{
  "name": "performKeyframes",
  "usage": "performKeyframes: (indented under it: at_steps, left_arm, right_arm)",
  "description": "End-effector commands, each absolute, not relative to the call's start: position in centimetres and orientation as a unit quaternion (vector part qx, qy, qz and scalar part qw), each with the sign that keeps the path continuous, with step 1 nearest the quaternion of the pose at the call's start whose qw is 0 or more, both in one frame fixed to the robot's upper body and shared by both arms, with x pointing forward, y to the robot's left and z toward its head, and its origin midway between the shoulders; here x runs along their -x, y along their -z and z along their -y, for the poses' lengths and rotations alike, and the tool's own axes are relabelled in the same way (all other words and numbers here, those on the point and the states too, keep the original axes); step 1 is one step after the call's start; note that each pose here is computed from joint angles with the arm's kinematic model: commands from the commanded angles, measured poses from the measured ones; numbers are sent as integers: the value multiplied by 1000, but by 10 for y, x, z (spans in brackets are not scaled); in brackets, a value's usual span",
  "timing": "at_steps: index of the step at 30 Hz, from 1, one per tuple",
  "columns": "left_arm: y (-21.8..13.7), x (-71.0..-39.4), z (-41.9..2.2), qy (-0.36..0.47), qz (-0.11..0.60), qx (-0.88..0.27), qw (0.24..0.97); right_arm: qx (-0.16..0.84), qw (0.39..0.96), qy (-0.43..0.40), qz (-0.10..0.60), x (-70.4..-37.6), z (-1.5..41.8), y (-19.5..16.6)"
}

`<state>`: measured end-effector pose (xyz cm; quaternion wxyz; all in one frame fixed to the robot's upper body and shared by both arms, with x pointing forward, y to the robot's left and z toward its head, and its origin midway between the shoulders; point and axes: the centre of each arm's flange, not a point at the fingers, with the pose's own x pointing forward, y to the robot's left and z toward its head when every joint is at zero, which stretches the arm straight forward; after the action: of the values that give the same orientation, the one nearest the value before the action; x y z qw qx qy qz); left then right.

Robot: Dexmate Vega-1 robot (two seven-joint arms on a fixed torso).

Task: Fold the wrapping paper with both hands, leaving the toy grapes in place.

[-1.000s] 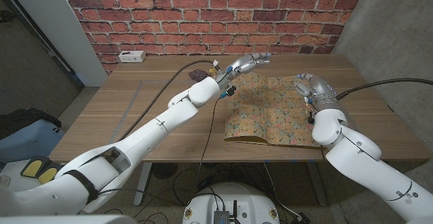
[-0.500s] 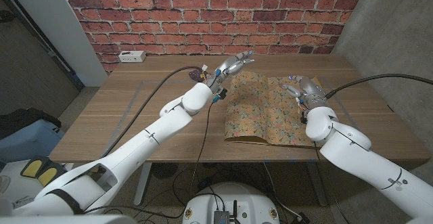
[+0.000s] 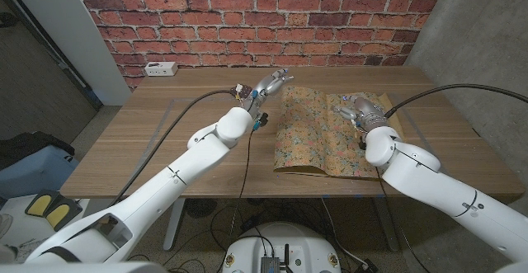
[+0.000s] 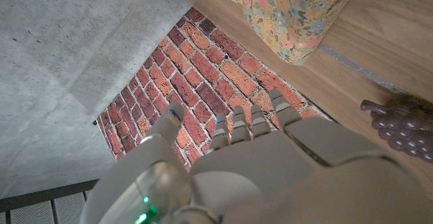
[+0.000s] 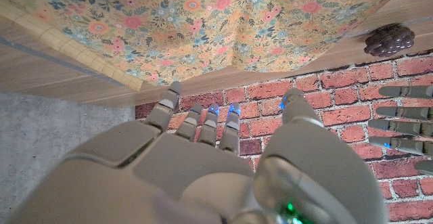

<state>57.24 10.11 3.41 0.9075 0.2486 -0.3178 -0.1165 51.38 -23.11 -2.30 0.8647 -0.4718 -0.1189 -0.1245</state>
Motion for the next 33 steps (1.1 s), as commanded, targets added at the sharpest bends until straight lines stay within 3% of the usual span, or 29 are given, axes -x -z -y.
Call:
performKeyframes:
  at_steps: [1,33]
  left_arm:
    - [-16,-578,-118,108,256,-201,939]
    - [7,-586,-126,101,186,-139,968]
  right_arm:
    - [486,862,106,97,-528,227,28]
    - [534,839,104,3,-552,230,50]
